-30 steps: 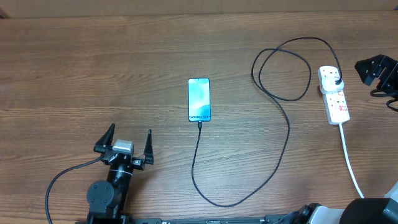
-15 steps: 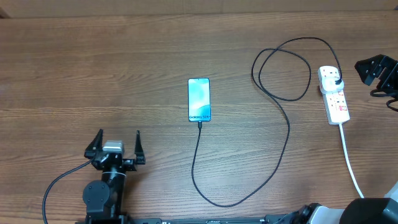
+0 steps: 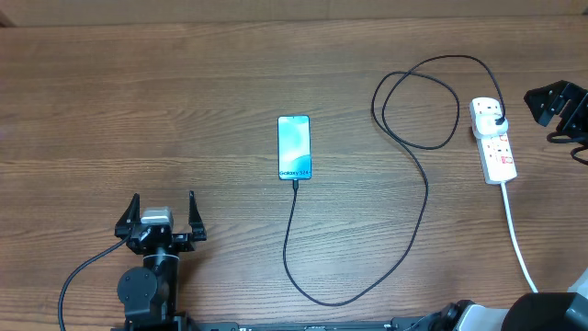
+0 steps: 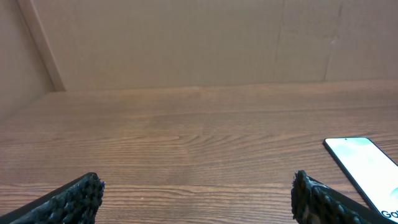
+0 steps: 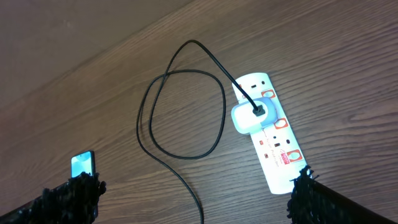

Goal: Plug charger to phone and switch on socket

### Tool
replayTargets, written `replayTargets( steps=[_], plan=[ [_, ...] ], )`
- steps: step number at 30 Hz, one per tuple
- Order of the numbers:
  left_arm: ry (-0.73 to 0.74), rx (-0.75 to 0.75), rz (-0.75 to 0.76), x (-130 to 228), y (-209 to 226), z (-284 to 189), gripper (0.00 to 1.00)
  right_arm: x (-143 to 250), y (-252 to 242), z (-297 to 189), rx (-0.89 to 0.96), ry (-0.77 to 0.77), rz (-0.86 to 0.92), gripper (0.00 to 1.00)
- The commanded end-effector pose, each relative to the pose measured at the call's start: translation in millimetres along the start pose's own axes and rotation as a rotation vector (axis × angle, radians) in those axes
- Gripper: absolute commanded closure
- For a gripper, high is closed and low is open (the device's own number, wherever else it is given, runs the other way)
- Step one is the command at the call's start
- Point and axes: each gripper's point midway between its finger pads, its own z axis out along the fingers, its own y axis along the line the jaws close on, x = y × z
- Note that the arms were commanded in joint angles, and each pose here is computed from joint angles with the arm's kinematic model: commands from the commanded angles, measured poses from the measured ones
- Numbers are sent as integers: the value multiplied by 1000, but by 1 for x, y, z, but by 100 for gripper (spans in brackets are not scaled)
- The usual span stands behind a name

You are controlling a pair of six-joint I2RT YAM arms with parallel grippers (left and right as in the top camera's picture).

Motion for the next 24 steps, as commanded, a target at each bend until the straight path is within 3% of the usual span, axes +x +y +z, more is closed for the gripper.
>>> replayTargets(
  steps=[1,24],
  plan=[
    [-2,-16,-14,1,3,0,0,0,2,1,-6,-1,0,0],
    [-3,51,-61,0,-14,-1,0,0,2,1,-6,-1,0,0]
  ],
)
